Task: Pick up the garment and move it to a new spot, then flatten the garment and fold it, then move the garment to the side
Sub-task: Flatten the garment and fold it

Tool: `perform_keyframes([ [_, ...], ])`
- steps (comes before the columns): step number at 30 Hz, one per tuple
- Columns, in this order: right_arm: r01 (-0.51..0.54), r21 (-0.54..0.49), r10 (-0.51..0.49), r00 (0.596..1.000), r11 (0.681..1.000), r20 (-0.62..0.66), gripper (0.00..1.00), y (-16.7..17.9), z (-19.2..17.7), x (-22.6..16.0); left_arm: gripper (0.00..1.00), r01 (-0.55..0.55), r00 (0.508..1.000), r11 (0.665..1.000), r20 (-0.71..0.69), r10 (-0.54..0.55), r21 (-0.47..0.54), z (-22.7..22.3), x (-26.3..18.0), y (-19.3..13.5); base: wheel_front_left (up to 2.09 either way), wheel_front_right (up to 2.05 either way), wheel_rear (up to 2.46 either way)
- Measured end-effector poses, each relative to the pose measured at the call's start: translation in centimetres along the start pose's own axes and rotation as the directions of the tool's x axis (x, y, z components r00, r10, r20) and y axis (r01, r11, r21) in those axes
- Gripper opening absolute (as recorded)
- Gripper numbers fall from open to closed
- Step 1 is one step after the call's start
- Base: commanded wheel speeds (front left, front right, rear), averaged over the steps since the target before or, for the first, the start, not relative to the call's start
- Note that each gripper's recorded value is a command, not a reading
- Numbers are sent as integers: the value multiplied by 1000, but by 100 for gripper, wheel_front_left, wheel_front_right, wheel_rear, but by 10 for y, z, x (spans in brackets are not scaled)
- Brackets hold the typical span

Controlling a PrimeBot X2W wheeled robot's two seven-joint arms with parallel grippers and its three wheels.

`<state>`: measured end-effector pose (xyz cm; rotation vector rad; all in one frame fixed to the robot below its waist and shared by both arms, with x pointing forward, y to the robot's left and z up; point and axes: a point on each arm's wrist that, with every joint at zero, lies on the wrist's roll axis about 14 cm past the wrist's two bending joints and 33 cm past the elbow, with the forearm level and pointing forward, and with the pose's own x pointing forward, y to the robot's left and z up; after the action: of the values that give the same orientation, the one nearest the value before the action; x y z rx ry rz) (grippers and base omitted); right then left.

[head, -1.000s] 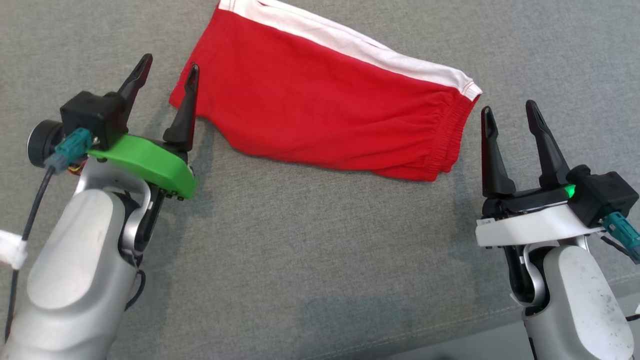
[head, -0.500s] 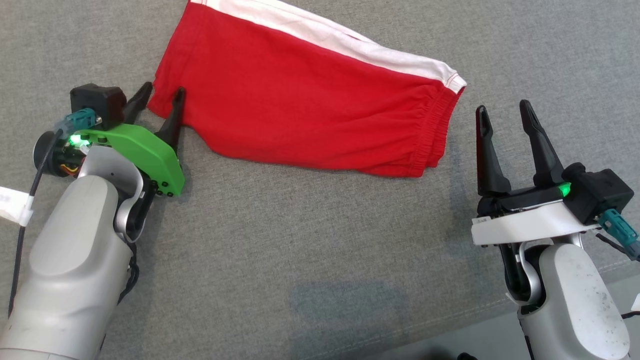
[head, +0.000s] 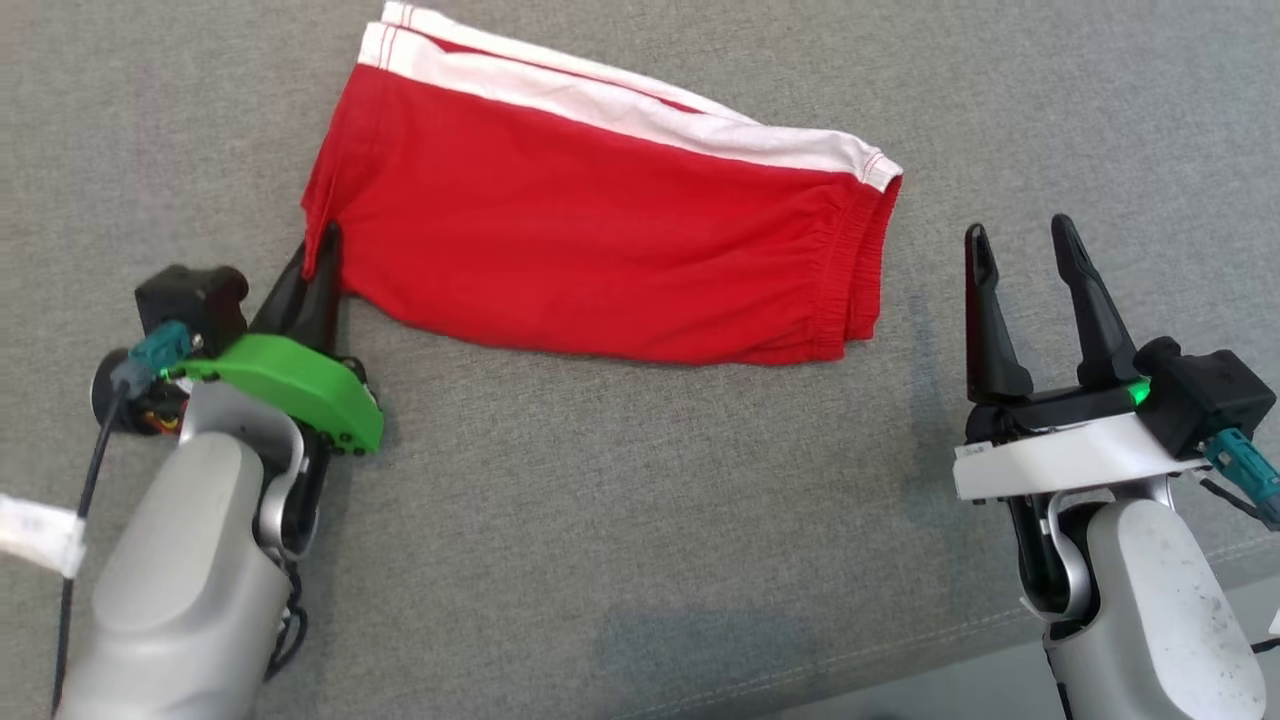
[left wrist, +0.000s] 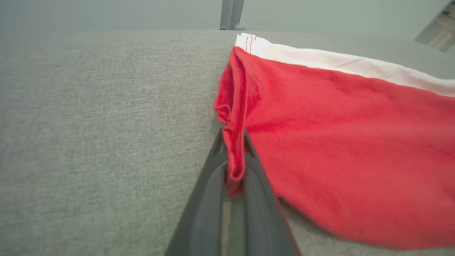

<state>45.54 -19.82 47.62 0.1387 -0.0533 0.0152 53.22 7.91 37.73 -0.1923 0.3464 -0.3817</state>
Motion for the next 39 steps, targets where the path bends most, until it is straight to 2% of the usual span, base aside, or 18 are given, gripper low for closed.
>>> perform_keyframes([
  [12, -50, 2, 50, 999, 999, -9, 100, 14, 1, -5, 0, -148, 982, 980, 96, 161, -131, -4, -87, -2, 0, 0, 0],
  [19, -70, 4, 70, 998, 998, -5, 100, 20, 6, -8, 0, -175, 975, 970, 108, 195, -169, 1, -113, -12, 0, 0, 0],
  [21, -69, 5, 69, 998, 998, -4, 100, 20, 6, -9, 100, -175, 973, 971, 124, 196, -160, 6, -114, -14, 0, 0, 0],
  [25, -59, 3, 59, 998, 998, -1, 100, 16, 9, -11, 100, -173, 967, 977, 168, 193, -128, 17, -116, -17, 0, 0, 0],
  [30, -61, -10, 62, 998, 998, 11, 100, 17, 16, -12, 100, -209, 931, 977, 294, 215, -51, 53, -121, -10, 0, 0, 0],
  [34, -73, -49, 74, 997, 996, 13, 100, 17, 22, -14, 100, -244, 892, 970, 396, 215, 21, 86, -131, -6, 0, 0, 0],
  [39, -84, -63, 85, 996, 994, 9, 100, 21, 26, -20, 100, -286, 865, 954, 454, 216, 92, 104, -147, -2, 0, 0, 0],
])
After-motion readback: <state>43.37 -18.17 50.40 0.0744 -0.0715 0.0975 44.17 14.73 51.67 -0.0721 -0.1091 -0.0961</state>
